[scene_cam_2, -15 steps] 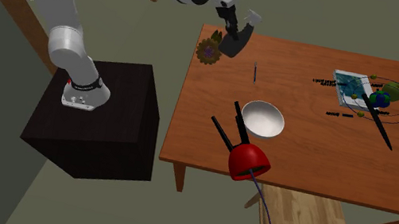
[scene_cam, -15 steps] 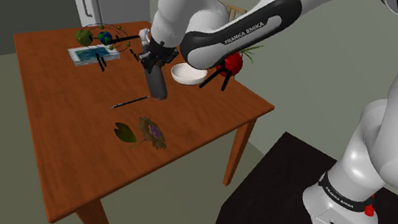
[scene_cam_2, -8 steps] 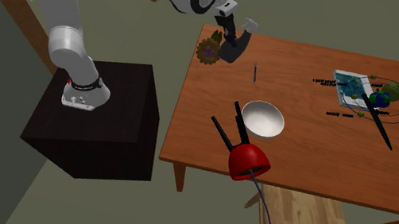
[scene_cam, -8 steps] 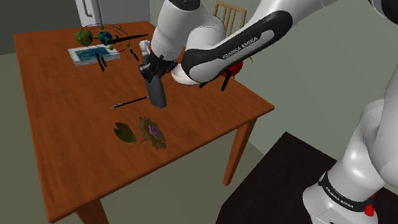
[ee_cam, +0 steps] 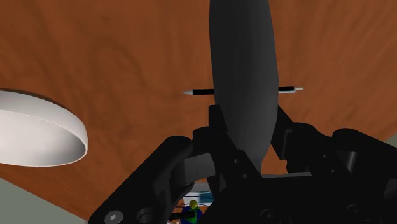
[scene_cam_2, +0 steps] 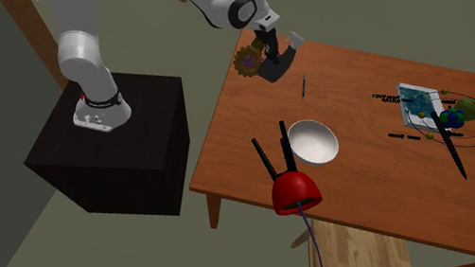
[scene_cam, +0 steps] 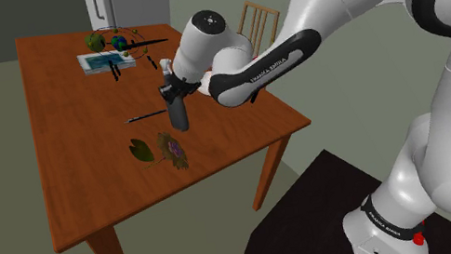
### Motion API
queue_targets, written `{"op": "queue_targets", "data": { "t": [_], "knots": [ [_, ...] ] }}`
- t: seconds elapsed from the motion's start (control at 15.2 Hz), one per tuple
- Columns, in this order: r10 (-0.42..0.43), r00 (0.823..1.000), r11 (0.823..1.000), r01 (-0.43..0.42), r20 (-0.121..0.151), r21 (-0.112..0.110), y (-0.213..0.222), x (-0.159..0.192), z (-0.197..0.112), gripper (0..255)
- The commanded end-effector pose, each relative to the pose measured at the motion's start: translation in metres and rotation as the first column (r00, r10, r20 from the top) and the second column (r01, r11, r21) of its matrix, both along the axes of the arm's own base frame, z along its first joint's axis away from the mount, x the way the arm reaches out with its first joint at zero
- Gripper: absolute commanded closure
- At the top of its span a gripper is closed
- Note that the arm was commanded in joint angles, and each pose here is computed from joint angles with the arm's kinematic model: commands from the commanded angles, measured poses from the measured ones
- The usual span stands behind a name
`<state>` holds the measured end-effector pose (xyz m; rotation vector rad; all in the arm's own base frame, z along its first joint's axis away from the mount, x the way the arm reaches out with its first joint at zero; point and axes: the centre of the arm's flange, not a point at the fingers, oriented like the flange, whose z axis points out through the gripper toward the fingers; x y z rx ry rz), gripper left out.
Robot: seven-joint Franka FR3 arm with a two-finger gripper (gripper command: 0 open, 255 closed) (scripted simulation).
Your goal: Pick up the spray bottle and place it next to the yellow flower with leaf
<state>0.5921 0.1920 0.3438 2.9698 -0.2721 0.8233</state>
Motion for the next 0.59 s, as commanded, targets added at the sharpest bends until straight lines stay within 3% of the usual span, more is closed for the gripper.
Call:
{"op": "queue_targets", "data": {
  "t": [0.0,0.33,0.53],
  "knots": [
    [0.0,1.0,1.0,0.0,0.001,0.0,0.001,0.0,-0.011,255],
    [0.0,1.0,1.0,0.0,0.001,0.0,0.001,0.0,-0.036,255],
    [0.0,1.0,1.0,0.0,0.001,0.0,0.001,0.0,-0.036,255]
  ]
}}
